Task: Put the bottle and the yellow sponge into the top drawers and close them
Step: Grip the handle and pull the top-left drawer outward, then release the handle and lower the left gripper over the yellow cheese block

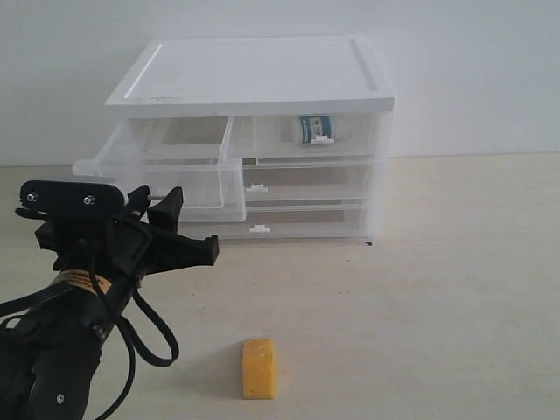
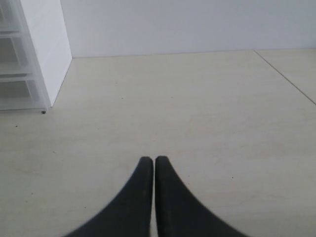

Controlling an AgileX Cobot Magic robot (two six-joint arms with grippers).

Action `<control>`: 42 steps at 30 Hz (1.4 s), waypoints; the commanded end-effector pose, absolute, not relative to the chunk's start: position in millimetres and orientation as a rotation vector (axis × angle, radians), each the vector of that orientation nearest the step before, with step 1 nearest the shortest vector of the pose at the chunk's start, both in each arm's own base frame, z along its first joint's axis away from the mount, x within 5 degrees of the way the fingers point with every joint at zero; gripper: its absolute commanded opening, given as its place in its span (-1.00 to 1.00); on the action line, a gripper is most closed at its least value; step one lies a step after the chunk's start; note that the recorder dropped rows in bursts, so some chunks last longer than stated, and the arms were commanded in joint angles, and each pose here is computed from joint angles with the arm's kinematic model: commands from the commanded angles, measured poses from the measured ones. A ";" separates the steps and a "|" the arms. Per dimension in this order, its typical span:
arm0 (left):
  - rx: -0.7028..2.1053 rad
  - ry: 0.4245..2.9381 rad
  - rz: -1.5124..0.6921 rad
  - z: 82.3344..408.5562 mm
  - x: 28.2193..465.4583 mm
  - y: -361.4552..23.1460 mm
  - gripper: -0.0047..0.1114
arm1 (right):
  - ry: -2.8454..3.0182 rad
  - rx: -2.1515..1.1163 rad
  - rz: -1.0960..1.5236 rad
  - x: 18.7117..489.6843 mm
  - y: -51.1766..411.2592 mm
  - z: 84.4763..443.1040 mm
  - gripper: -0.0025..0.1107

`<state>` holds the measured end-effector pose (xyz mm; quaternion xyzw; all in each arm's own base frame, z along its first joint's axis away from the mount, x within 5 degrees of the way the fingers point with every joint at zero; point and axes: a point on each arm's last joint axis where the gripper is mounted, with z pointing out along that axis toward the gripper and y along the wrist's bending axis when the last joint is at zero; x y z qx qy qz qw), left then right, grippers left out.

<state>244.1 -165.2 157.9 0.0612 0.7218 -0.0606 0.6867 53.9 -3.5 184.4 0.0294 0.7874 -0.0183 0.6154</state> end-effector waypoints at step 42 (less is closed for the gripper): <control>1.076 2.241 -0.684 216.3 163.6 -197.4 -0.12 | 1.803 0.068 -0.039 53.9 -3.4 184.2 -0.96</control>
